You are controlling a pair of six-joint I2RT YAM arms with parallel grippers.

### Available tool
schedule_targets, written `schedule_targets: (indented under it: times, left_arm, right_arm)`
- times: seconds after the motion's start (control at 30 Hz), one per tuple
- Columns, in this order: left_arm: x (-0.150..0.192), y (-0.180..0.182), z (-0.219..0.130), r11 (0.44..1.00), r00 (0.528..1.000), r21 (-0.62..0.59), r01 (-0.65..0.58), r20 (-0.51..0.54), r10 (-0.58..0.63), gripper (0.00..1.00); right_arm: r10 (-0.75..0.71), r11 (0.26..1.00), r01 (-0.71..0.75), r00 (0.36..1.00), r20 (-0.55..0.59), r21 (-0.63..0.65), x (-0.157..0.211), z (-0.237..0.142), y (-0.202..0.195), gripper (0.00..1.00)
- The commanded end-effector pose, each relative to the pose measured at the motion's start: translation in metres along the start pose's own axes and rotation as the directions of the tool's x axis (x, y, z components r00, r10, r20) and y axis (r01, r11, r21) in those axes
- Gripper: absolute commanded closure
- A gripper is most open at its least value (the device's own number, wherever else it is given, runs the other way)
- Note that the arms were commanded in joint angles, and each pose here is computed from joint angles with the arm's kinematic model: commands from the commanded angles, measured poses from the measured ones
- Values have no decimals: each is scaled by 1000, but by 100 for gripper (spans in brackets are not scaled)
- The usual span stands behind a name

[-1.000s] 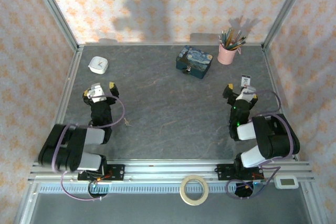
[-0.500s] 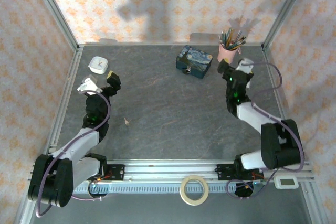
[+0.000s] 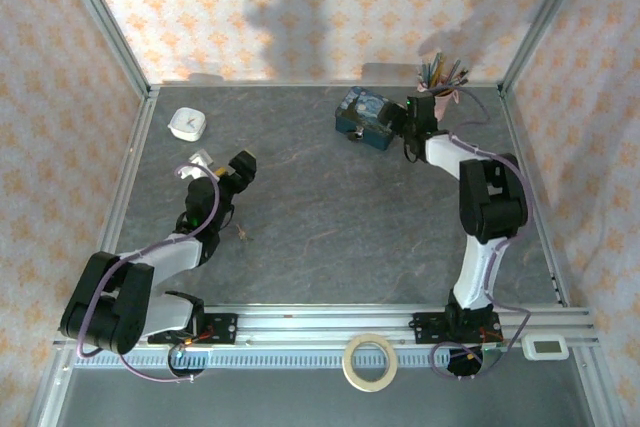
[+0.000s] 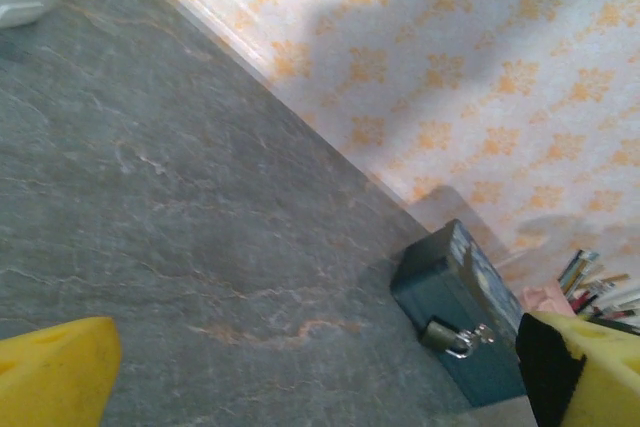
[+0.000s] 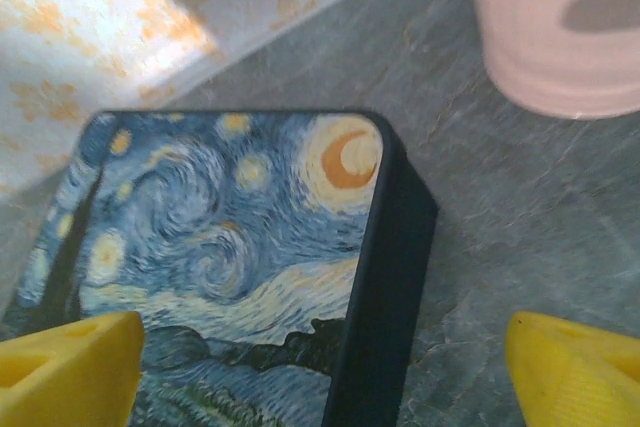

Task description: Unlock the padlock with the key

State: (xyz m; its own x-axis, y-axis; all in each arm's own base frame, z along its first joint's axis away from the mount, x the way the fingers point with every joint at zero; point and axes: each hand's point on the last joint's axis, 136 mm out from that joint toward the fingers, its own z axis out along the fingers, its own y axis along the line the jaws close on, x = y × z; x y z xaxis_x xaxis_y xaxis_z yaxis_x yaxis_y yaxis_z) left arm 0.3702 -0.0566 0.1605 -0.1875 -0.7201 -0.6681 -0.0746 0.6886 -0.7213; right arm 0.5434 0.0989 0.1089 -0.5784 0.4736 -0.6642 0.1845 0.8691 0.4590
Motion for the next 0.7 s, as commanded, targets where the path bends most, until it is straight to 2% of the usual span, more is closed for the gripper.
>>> schedule_targets:
  times: [0.0,0.2,0.33,0.53,0.67]
  left_arm:
    - [4,-8,-4,999,1000,41,25,-19,-24,1]
    - [0,-6,-11,1000,1000,24,0,-9,0,1]
    - [-2,-2,-15,1000,1000,13,8,13,-8,1]
    - [-3,-3,-16,1000,1000,21,18,22,-18,1]
    - [-2,-3,-15,999,1000,23,23,17,-23,1]
  right_arm:
    - [2,999,-6,997,-79,-47,8,15,14,9]
    - [-22,997,12,990,-139,-75,20,42,23,15]
    - [-138,989,125,970,-201,-78,44,50,34,25]
    - [-364,931,333,880,-304,-151,101,47,56,36]
    - [-480,877,423,805,-350,-229,138,33,68,37]
